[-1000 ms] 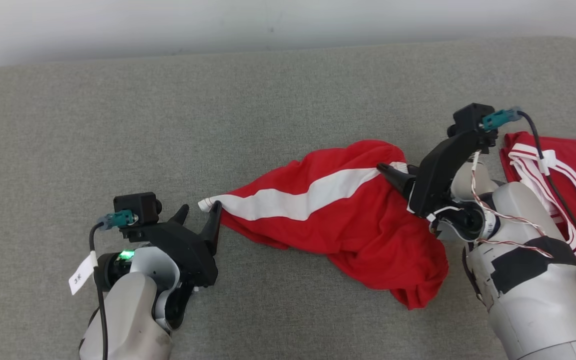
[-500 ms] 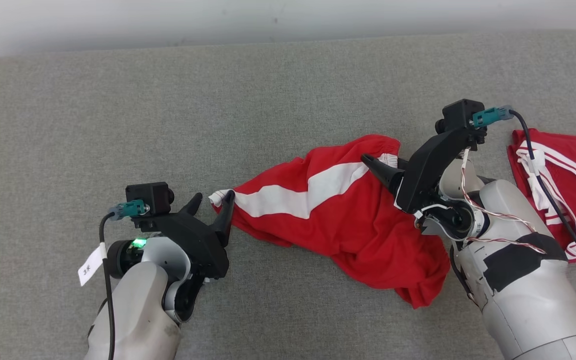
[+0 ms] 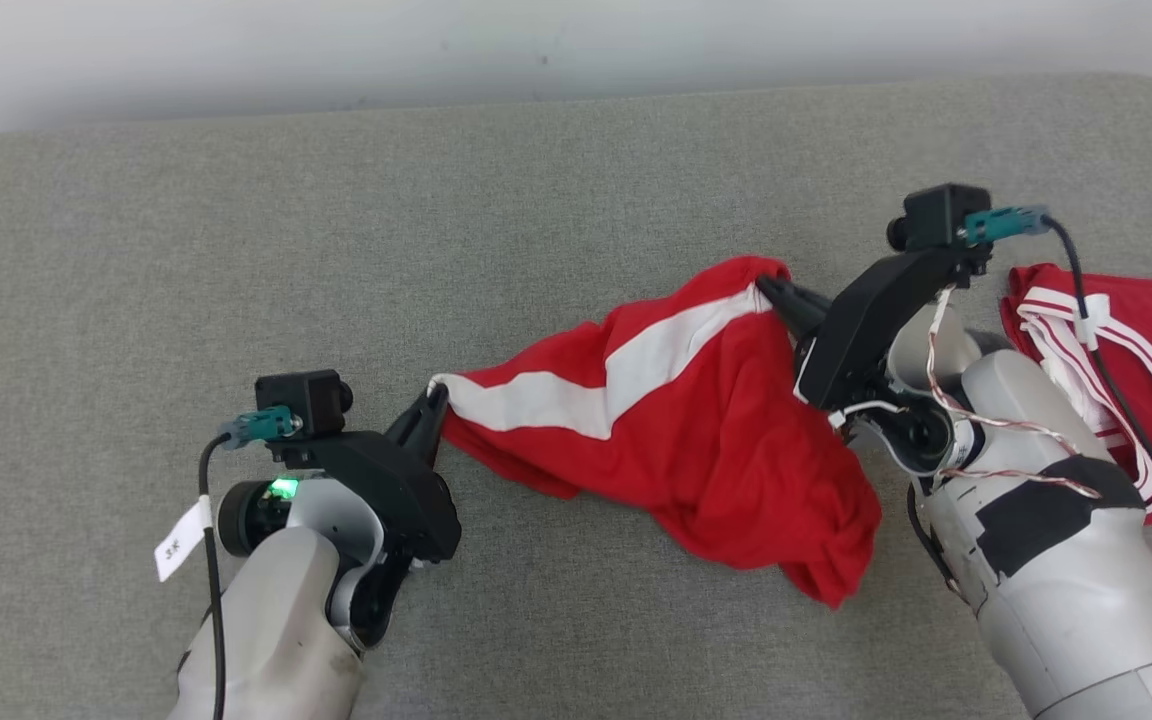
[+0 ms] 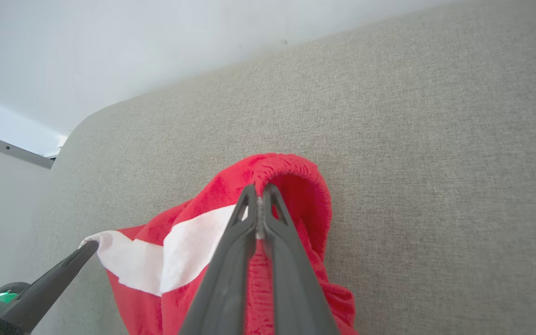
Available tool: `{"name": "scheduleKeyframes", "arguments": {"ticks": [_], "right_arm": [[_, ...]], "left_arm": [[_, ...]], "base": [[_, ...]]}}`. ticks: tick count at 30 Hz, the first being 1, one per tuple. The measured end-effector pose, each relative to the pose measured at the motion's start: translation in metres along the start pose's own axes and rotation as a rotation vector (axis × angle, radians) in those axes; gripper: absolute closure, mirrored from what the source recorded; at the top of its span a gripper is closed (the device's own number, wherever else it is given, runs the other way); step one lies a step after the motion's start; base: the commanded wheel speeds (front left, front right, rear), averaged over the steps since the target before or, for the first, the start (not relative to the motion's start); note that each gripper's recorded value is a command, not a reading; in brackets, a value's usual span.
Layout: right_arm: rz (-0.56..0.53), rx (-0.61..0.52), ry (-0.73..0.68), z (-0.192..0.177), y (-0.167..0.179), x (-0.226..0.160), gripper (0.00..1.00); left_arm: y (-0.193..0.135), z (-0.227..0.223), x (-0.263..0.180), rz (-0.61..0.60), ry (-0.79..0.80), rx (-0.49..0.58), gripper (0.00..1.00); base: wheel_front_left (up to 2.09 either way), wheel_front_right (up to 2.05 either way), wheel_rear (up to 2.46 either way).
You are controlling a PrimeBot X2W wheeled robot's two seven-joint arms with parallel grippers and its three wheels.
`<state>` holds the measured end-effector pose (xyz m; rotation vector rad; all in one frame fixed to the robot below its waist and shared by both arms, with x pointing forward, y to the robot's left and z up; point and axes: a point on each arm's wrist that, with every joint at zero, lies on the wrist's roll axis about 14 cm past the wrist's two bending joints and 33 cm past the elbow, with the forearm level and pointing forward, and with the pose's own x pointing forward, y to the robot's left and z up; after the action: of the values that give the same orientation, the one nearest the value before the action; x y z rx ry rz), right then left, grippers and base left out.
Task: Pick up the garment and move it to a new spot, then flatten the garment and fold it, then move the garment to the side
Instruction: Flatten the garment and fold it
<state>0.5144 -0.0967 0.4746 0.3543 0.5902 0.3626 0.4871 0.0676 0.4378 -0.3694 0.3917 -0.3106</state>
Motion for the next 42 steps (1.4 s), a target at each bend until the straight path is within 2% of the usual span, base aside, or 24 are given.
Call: {"name": "scheduleKeyframes", "arguments": {"ticks": [10, 16, 19, 26, 31, 34, 37, 39, 42], "right_arm": [[0.039, -0.059, -0.236, 0.072, 0.011, -0.009, 1.00], [0.044, -0.115, -0.329, 0.124, 0.015, -0.021, 1.00], [0.056, -0.116, -0.361, 0.144, 0.019, -0.024, 1.00], [0.085, -0.114, -0.490, 0.174, 0.023, -0.034, 1.00], [0.076, -0.133, -0.557, 0.184, 0.017, -0.039, 1.00], [0.057, -0.118, -0.521, 0.185, 0.009, -0.026, 1.00], [0.041, -0.113, -0.519, 0.197, 0.007, -0.011, 1.00], [0.026, -0.113, -0.565, 0.214, 0.005, -0.004, 1.00], [0.033, -0.094, -0.718, 0.252, 0.010, -0.003, 1.00]], "left_arm": [[-0.007, 0.058, 0.009, -0.041, -0.143, 0.007, 1.00], [-0.026, 0.144, 0.017, -0.142, -0.255, 0.033, 1.00], [-0.034, 0.182, 0.018, -0.194, -0.304, 0.008, 1.00], [-0.048, 0.225, 0.013, -0.278, -0.403, 0.035, 1.00], [-0.039, 0.240, 0.009, -0.269, -0.480, 0.027, 1.00], [-0.033, 0.241, 0.020, -0.250, -0.473, -0.011, 1.00], [-0.029, 0.266, 0.028, -0.222, -0.540, -0.033, 1.00], [-0.025, 0.286, 0.033, -0.203, -0.613, -0.065, 1.00], [-0.023, 0.312, 0.041, -0.194, -0.727, -0.099, 1.00]], "base": [[0.00, 0.00, 0.00], [0.00, 0.00, 0.00], [0.00, 0.00, 0.00], [0.00, 0.00, 0.00], [0.00, 0.00, 0.00], [0.00, 0.00, 0.00], [0.00, 0.00, 0.00], [0.00, 0.00, 0.00], [0.00, 0.00, 0.00]]}}
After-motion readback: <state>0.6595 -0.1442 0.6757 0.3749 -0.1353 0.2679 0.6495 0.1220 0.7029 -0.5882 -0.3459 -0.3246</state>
